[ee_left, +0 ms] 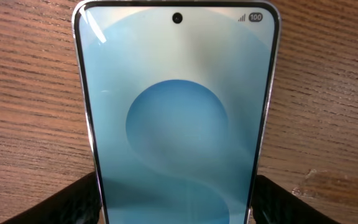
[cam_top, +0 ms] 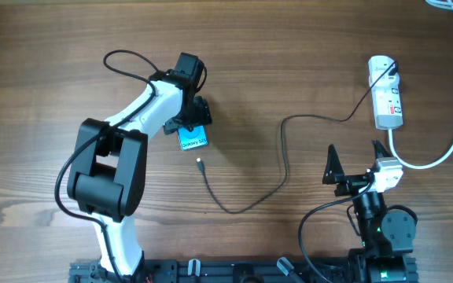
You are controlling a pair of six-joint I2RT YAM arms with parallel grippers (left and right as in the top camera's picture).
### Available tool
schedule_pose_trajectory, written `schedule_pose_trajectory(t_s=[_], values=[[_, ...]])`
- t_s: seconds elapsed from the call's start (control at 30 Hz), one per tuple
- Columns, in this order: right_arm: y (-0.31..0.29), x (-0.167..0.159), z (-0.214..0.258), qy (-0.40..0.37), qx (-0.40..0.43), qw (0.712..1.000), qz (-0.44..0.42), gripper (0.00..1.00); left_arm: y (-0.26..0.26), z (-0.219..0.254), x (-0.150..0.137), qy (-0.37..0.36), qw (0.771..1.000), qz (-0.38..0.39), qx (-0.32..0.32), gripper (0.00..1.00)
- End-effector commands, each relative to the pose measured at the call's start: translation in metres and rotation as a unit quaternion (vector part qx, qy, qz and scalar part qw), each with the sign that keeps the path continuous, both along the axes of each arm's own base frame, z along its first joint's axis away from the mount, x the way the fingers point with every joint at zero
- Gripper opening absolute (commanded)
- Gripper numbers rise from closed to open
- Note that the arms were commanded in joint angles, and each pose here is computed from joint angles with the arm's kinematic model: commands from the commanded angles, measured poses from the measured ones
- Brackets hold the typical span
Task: Plug charger to phone and switch on socket
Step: 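Reach the right gripper toward the phone held by the left gripper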
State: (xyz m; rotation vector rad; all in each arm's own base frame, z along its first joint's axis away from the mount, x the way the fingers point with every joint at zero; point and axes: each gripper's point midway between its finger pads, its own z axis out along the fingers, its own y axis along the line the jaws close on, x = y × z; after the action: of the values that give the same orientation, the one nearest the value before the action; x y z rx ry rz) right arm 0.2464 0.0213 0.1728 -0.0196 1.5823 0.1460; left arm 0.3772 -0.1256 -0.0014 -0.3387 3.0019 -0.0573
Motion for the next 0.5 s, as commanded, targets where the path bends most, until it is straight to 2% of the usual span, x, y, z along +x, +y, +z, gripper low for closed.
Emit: schedule_pose_trajectory(t_s=[0.0, 0.17, 0.4, 0.47], values=[[0.000, 0.000, 0.002, -0.005, -0.006, 1.000, 0.002, 1.00, -0.006, -0.014, -0.016, 0.036, 0.999, 0.007, -0.020, 0.69], [0.000, 0.000, 0.002, -0.005, -0.006, 1.000, 0.002, 1.00, -0.003, -0.008, -0.021, 0.051, 0.998, 0.010, -0.017, 0.68], [0.000, 0.000, 0.002, -0.005, -0.006, 1.000, 0.002, 1.00, 0.008, 0.041, -0.008, 0.061, 0.997, 0.029, -0.022, 0.68], [0.000, 0.000, 0.002, -0.005, -0.006, 1.000, 0.002, 1.00, 0.007, 0.056, -0.007, 0.066, 0.997, 0.019, -0.045, 0.68]])
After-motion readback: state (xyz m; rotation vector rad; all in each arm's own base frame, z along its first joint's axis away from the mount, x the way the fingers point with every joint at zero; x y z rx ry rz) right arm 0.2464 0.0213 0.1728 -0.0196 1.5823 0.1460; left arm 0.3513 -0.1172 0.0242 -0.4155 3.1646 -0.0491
